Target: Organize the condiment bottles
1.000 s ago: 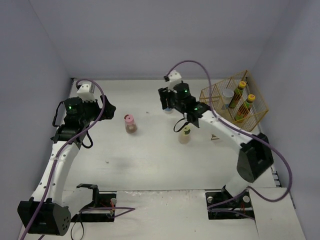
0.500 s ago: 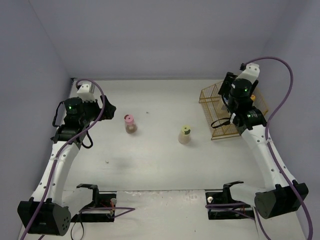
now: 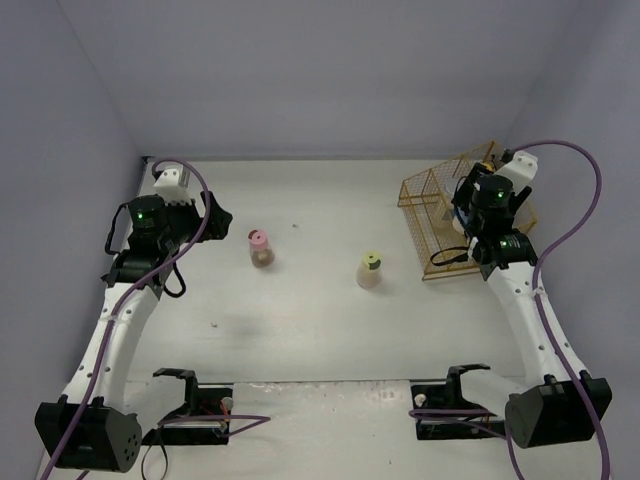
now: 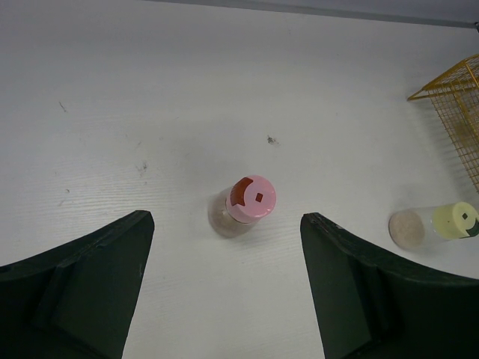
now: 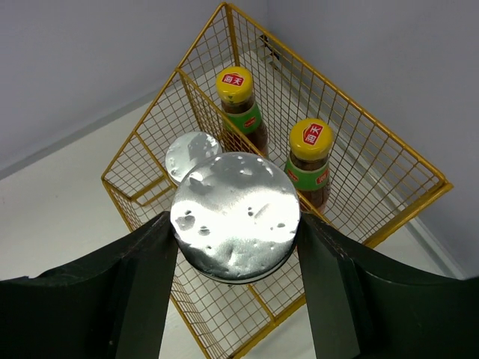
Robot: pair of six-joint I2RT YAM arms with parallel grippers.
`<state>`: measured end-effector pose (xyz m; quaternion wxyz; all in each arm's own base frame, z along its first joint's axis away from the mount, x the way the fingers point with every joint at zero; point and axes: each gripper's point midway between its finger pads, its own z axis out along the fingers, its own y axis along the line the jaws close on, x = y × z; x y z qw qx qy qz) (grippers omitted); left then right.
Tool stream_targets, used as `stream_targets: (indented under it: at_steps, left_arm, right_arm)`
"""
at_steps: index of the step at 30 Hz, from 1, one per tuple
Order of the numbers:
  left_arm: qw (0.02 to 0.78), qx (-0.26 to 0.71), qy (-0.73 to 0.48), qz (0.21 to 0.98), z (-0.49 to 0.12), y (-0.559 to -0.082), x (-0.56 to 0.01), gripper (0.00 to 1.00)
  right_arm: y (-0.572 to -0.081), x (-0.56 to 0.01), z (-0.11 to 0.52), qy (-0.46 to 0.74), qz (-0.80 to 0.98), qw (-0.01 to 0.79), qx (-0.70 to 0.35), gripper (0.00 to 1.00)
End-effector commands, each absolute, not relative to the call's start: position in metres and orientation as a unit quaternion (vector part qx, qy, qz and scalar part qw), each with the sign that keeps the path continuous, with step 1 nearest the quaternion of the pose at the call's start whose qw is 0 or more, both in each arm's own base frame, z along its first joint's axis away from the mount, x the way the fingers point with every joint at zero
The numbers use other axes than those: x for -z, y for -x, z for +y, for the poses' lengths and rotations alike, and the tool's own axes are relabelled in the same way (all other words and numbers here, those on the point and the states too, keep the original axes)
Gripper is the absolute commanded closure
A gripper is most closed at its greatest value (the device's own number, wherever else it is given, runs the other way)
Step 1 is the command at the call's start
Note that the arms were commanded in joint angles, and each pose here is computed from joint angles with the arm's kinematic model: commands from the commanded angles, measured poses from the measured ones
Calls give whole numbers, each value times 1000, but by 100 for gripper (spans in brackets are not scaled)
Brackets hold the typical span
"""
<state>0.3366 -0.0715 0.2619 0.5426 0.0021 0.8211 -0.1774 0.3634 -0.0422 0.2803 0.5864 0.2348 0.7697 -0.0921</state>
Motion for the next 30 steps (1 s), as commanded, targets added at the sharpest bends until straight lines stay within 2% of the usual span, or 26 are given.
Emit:
stream_targets:
  at_steps: [1,9,15,19,23,27,30]
  left_arm:
    - [582,188,-8,791,-73,-346,-293,20]
    - [581,192,-8,791,-74,-346,-293,20]
    - [581,194,-8,790,-75,-346,-294,20]
    - [580,195,-9,791,-75,-346,-292,20]
    - [579,195,-8,792,-75,-346,-292,20]
    - [580,195,-8,791,-75,-346,-293,20]
    - [580,195,-8,791,-75,-346,-293,20]
  right_arm:
    - [-364,-279,-52,-260,753,596,101,100]
    - [-363,-306,-62,-276,724,624,106,100]
    - [-366,-285,-59,-273,739,607,104,100]
    - [-368,-256,-57,-275,753,588,102,88]
    - [-371,-224,-55,-277,769,567,103,85]
    - [-376,-217,-51,-275,771,567,92,79]
    - [-378,-215,-49,-271,773,567,88,68]
